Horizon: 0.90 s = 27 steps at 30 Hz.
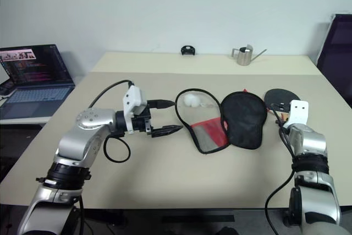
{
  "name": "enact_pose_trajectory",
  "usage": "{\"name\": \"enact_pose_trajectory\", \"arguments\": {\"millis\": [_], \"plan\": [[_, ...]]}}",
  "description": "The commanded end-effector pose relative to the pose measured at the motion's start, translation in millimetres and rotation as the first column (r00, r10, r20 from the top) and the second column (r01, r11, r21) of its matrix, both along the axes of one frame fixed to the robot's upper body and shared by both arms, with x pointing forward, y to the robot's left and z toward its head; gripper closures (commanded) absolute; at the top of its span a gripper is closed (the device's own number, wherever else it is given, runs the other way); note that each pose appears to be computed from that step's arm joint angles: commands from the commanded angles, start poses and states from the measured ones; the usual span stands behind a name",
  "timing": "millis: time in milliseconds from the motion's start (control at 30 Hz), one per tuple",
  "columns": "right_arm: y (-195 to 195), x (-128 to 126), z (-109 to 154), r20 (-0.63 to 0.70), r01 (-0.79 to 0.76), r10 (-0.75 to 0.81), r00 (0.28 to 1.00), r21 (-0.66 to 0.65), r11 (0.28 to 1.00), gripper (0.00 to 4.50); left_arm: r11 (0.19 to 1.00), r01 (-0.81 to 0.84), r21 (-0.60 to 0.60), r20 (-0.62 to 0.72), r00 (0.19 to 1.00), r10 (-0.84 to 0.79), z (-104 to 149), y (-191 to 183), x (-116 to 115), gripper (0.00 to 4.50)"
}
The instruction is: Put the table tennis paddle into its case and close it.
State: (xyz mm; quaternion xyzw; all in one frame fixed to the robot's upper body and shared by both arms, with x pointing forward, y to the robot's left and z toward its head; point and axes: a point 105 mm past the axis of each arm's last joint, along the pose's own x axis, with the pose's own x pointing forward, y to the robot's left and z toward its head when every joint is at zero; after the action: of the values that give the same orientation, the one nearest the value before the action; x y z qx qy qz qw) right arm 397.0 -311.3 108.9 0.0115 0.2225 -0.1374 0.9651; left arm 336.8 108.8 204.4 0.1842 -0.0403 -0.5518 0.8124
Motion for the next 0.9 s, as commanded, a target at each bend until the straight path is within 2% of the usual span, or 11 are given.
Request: {"name": "enact_pose_trajectory", "arguments": {"millis": [33,233,533,767,900], "plan": [[-9.5,-15.7,2.6,-0.005,0.052,-0.052,0.999,0.029,0.998,3.28,1.000,0.005,-0.010,0.037,0.999,-0.005,8.3,1.2,-0.2,0.00],[-15.8,-22.9,16.5,0.059,0.114,-0.118,0.991,0.065,0.991,3.28,1.000,0.021,-0.013,0.040,0.999,-0.020,9.0,-3.0,2.0,0.00],[-19.8,-31.9,30.0,0.097,0.128,-0.132,0.986,0.052,0.990,3.28,1.000,0.024,-0.008,0.044,0.999,-0.024,9.3,-2.1,2.7,0.00],[-10.7,-40.3,34.7,0.100,0.089,-0.093,0.991,0.038,0.995,3.28,1.000,0.021,-0.004,0.044,0.999,-0.021,8.9,-0.9,3.1,0.00],[-6.6,-43.5,26.7,0.072,0.072,-0.074,0.995,0.031,0.997,3.28,1.000,0.026,-0.003,0.043,0.999,-0.026,8.2,-2.8,3.1,0.00]]}}
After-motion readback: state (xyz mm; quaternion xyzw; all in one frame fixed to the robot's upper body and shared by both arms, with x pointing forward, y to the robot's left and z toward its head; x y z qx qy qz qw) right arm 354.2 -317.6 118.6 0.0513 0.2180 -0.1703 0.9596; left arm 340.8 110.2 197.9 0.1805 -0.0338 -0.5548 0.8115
